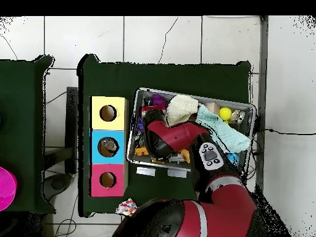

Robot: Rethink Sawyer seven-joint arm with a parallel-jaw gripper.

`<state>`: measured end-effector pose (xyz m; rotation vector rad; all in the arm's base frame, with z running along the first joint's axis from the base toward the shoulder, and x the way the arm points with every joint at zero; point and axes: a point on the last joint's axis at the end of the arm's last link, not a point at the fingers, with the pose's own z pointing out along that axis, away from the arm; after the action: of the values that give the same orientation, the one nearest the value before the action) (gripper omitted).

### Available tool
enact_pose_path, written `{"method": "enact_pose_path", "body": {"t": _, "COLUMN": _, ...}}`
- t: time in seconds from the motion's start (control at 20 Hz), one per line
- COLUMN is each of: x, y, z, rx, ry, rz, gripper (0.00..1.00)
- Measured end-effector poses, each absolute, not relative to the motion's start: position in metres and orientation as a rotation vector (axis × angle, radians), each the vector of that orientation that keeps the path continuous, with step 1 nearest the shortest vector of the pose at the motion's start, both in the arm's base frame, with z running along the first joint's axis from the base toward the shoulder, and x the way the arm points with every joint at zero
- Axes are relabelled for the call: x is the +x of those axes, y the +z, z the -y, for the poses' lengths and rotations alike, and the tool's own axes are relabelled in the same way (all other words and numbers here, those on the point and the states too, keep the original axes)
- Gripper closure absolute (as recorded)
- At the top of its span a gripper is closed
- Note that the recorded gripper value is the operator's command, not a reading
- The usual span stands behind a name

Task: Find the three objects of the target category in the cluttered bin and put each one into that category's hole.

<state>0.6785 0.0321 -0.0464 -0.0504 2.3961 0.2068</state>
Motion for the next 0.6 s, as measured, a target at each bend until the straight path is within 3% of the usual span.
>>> {"method": "enact_pose_path", "body": {"t": 0.6, "x": 0.682, "y": -0.016, "z": -0.043, "rx": -0.056, "ry": 0.153, "rz": -2.305, "gripper": 1.0}}
